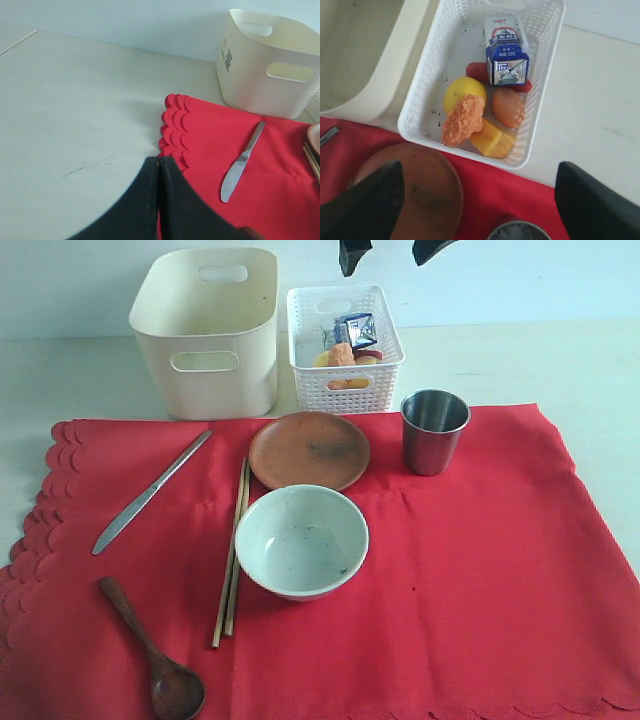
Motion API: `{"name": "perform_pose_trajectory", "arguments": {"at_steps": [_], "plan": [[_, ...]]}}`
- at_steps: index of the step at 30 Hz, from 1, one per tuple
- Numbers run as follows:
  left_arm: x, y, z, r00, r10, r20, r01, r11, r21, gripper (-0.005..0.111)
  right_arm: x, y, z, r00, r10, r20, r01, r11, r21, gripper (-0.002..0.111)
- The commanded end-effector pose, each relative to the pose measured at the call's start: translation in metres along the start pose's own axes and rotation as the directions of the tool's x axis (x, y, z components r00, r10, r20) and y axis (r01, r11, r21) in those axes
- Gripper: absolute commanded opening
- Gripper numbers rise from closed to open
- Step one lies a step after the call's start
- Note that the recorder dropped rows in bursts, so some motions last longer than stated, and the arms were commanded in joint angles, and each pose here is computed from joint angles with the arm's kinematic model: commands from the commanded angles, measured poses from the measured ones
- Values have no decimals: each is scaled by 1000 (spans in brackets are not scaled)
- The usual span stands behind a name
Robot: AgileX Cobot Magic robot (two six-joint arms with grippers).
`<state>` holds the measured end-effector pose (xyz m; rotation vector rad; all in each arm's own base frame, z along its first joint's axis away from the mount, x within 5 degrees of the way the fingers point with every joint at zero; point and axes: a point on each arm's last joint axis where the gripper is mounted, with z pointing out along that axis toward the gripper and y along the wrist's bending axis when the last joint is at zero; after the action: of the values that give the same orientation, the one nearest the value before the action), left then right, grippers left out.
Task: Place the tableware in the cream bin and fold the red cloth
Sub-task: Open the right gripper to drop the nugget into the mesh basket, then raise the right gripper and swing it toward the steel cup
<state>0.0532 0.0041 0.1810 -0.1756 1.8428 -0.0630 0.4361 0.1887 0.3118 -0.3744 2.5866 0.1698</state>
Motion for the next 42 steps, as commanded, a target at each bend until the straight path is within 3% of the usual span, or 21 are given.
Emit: {"name": "perform_pose_trajectory", "arguments": {"at_steps": [1, 20, 36, 42], "plan": [[0, 0, 0, 1000, 9, 8, -9, 1000, 7, 0, -3, -4, -27, 999, 8, 40, -8, 1000, 6, 78], [0, 0, 0, 1000, 9, 8, -9, 1000, 7, 0, 17, -13, -134, 976, -145, 162, 134, 988, 76, 78], [0, 0, 0, 1000, 9, 8, -9, 1000, 7, 0, 37, -17, -217, 939, -189, 286, 167, 981, 101, 78], [0, 0, 0, 1000, 9, 8, -9, 1000, 7, 0, 43, -24, -238, 924, -213, 318, 163, 971, 177, 78]]}}
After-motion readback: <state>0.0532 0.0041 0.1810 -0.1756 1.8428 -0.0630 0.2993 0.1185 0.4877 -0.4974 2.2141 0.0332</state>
